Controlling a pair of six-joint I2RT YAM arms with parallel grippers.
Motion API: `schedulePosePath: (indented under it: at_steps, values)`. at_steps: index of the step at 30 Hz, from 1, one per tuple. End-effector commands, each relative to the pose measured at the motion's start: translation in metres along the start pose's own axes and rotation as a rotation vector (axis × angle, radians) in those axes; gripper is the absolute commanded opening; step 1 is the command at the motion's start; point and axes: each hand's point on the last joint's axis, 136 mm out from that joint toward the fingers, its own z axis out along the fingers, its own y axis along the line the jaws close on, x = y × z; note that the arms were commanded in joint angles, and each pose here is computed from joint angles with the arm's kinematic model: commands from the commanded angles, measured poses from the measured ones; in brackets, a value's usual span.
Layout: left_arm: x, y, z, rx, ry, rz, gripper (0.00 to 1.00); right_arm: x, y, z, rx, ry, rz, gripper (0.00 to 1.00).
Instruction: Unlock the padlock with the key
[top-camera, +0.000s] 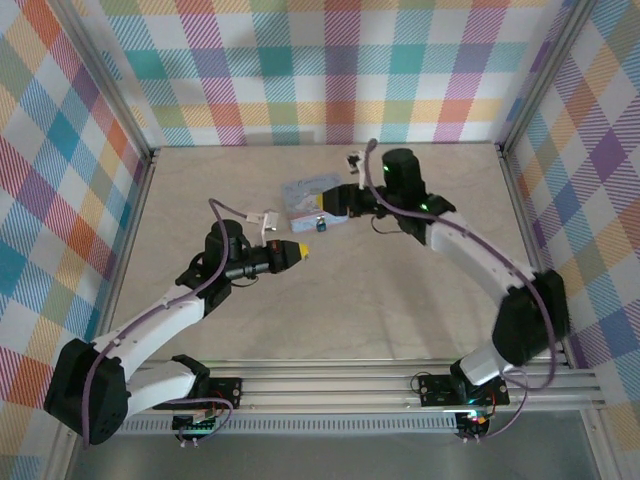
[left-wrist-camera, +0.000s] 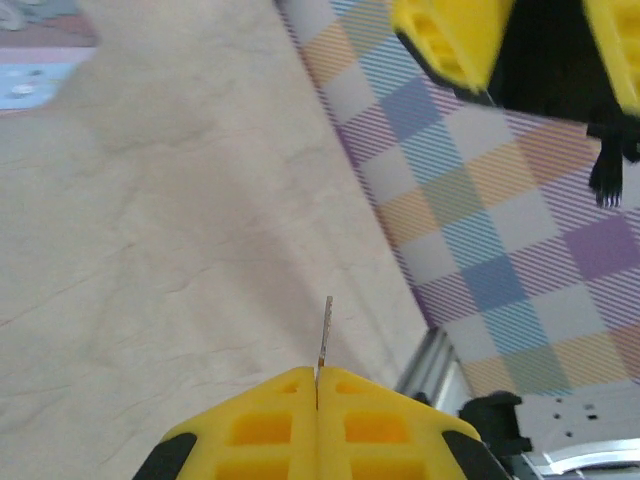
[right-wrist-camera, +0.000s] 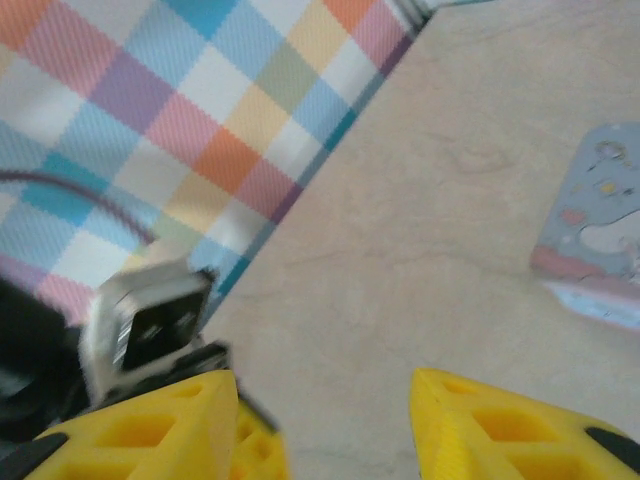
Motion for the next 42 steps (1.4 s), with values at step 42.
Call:
schedulePosePath:
  at_steps: [42]
  values:
    - [-0.048, 0.21, 0.079, -0.719, 0.216, -0.057, 0.0, 0.084, -0.196, 0.055, 0.496, 0.35, 0.17, 0.52]
